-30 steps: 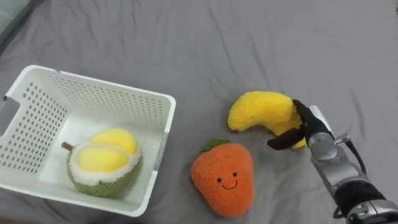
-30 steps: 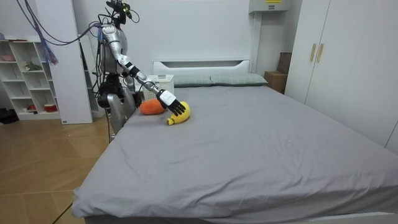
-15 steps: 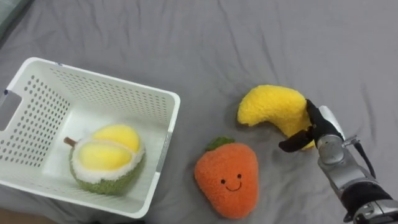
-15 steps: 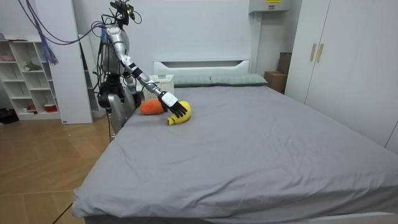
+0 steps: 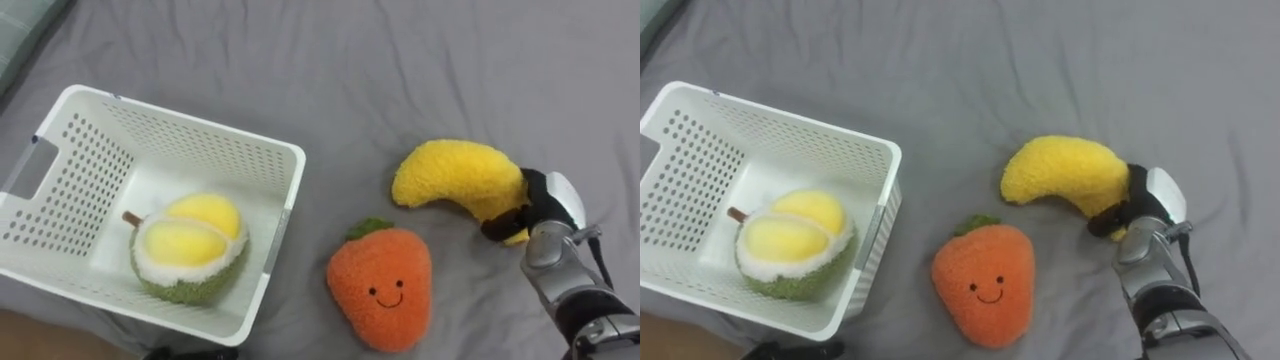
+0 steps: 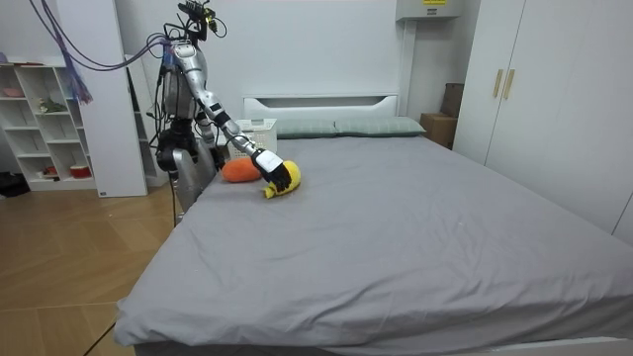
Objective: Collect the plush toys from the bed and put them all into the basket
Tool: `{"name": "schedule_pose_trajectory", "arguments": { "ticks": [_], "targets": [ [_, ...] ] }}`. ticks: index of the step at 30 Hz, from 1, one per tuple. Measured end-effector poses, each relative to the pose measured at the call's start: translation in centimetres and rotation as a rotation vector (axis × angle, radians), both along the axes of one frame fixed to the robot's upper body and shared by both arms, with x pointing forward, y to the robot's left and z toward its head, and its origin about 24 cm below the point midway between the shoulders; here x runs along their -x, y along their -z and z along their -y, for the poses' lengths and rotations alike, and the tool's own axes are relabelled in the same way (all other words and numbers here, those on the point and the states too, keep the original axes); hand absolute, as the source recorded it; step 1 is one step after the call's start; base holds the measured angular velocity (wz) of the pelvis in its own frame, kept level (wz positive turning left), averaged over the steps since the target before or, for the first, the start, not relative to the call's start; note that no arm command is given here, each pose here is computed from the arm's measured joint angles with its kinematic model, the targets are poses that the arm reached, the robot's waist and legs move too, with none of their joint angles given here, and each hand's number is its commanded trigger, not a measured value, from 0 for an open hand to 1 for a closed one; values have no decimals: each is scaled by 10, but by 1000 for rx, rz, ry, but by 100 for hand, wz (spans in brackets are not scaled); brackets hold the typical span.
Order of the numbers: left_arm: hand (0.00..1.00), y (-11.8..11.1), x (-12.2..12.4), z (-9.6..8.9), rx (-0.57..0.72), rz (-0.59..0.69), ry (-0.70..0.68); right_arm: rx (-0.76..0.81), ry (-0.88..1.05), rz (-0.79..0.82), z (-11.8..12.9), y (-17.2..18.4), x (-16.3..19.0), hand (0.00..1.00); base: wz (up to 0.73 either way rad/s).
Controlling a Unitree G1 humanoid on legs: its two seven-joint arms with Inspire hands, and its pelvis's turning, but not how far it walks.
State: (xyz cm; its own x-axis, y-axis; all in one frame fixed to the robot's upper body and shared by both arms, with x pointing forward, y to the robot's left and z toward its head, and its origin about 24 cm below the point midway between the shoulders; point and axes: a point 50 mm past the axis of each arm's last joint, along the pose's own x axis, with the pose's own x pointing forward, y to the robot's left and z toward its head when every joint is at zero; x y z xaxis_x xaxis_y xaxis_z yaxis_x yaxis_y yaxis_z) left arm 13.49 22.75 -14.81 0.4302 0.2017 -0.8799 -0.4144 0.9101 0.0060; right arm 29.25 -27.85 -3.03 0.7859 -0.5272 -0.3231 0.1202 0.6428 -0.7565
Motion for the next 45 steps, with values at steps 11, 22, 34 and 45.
{"name": "schedule_pose_trajectory", "arguments": {
  "ticks": [11,22,34,45],
  "targets": [
    [0,0,5,-2,-6,8,-8,6,96,15,9,5,10,100,0],
    [0,3,27,-3,18,7,-28,-107,197,146,17,-5,10,100,2],
    [0,8,62,-11,52,-37,-205,-106,-52,488,-18,-59,11,100,-4],
    [0,9,65,-8,51,-50,-233,-60,-306,612,-50,-109,5,100,-3]
  ]
}}
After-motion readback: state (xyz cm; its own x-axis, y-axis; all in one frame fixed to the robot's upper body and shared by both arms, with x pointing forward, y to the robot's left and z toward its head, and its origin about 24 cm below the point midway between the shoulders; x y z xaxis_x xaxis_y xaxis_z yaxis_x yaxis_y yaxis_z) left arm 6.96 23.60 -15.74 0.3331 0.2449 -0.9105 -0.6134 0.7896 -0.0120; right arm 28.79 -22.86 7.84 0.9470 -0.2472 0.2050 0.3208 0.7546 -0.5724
